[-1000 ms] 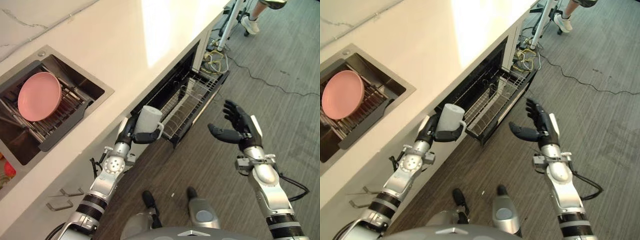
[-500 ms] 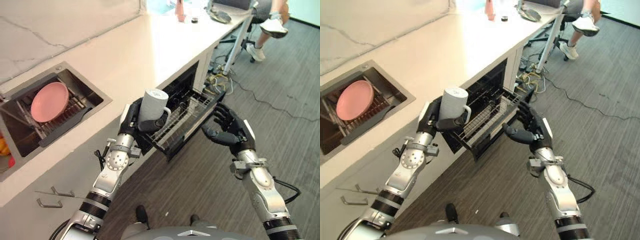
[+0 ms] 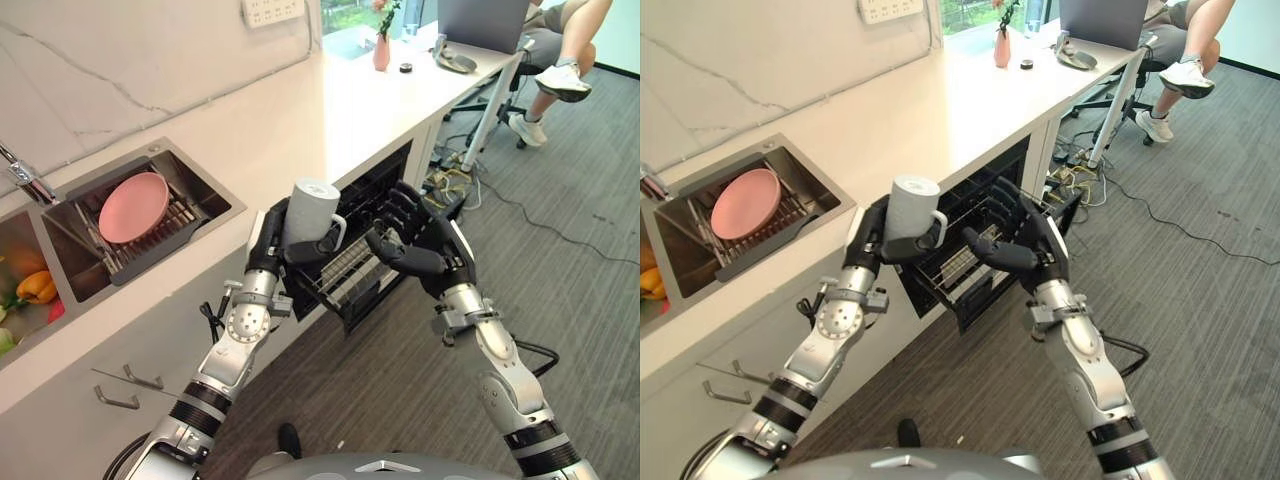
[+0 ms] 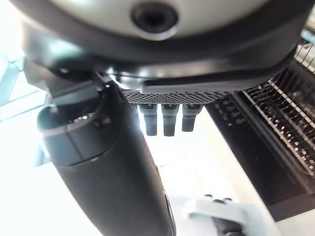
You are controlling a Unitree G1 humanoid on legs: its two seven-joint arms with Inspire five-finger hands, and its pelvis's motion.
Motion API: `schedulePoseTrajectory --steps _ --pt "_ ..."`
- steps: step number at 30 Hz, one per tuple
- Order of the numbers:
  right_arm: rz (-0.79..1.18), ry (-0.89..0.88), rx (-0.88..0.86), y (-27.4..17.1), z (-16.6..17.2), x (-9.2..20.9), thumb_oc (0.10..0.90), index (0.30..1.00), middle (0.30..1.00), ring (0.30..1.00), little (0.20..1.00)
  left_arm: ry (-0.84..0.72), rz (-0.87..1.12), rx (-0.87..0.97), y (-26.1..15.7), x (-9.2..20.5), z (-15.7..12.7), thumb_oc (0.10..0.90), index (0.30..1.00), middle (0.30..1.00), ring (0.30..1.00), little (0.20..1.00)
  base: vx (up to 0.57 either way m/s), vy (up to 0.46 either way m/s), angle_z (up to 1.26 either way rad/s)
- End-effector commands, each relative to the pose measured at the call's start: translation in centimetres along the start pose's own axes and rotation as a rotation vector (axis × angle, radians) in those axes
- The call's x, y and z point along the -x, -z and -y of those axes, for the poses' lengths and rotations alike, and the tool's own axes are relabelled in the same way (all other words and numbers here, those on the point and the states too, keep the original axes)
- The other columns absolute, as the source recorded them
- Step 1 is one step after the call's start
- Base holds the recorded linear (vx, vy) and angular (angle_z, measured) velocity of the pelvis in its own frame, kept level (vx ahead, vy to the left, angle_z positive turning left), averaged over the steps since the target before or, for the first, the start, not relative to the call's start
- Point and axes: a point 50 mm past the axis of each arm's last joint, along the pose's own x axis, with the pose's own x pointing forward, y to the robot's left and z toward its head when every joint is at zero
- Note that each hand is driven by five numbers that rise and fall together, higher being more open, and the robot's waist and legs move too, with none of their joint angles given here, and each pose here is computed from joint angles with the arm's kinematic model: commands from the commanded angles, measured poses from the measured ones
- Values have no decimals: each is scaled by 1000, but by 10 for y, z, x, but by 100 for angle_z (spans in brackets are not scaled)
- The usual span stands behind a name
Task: Place the dishes in the dishwasher.
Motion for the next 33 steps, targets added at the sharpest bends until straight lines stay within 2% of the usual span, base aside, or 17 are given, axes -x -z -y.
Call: schedulePoseTrajectory --steps 1,16,33 --pt "345 -154 -80 -61 -24 -20 800 900 900 900 900 -75 302 -53 -55 -40 -8 400 300 300 300 300 0 0 0" --pt "273 -98 -17 -49 -24 -36 800 900 900 900 900 -23 352 -135 -62 -38 9 400 300 300 300 300 0 0 0" --pt "169 -185 -285 -36 -47 -53 800 900 900 900 900 97 389 -168 -71 -39 37 400 300 300 300 300 1 4 2"
